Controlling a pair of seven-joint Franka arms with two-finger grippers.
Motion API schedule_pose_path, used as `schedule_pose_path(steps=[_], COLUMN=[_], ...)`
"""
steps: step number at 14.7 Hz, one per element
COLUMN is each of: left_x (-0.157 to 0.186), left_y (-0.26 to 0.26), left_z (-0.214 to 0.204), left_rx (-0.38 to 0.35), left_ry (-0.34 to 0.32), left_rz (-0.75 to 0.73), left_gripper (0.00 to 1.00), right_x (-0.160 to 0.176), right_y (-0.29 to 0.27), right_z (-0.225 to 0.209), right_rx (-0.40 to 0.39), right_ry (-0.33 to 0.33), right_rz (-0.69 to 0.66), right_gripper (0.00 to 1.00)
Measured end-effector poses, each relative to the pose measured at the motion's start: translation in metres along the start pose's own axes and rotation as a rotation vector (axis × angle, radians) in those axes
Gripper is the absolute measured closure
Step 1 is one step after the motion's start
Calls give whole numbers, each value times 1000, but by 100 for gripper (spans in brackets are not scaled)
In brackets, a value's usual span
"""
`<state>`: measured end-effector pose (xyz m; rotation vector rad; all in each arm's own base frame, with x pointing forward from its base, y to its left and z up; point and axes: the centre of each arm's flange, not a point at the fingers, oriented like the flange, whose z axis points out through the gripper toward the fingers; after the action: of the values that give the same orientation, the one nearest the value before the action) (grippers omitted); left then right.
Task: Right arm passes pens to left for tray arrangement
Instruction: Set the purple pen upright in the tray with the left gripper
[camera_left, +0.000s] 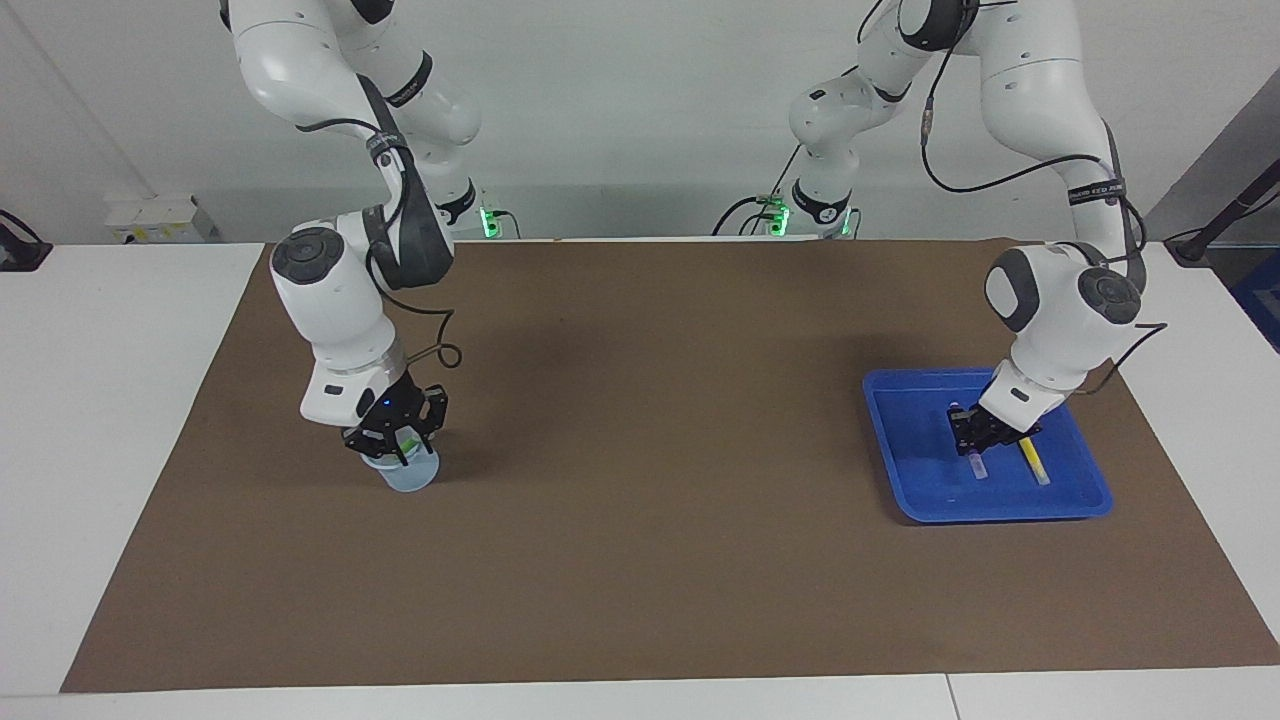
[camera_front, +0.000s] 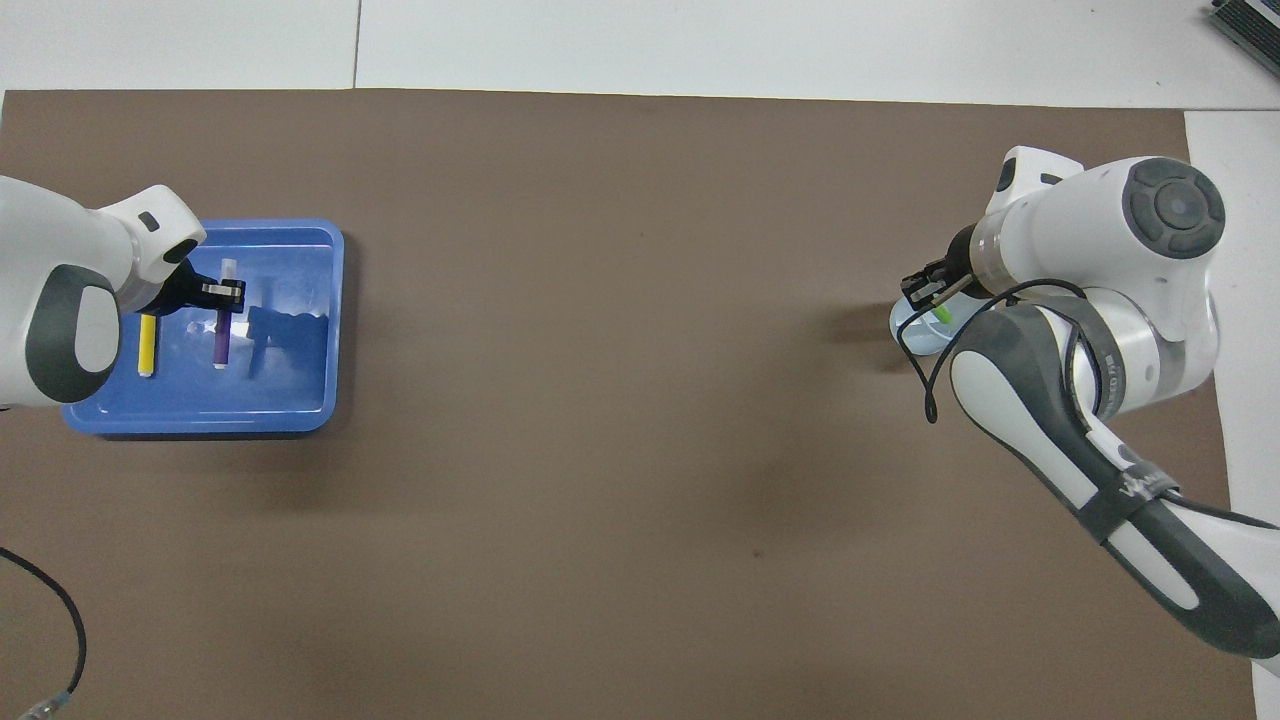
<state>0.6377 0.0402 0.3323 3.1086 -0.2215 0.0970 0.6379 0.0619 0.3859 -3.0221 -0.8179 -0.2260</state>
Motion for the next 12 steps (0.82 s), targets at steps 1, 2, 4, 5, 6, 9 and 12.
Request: schedule_pose_path(steps=[1,2,4,5,6,9,12], left_x=[0,0,0,-1,-1,-2,-2], left_y=[1,1,0,-1,0,2,2], left_z=[0,0,1,1,1,3,4], left_rx=[-1,-1,0,0,-1,-2,-3], left_ry=[0,0,-1,-2,-3,-6,-9], left_rz=[2,2,-1,-2,-1,3,3], left_gripper=[81,81,81,81,81,81,81], right_x=[0,0,-2,-3,-3,-3,-4], right_y=[0,0,1,2,3,3,3], right_z=[0,0,2,2,2,2,3], right_rx=[0,0,1,1,1,1,2], right_ry=[0,-1,-4,-5,-6,-6,-7], right_rz=[0,0,2,4,6,6,6], right_gripper=[67,67,69,78,78,91,99])
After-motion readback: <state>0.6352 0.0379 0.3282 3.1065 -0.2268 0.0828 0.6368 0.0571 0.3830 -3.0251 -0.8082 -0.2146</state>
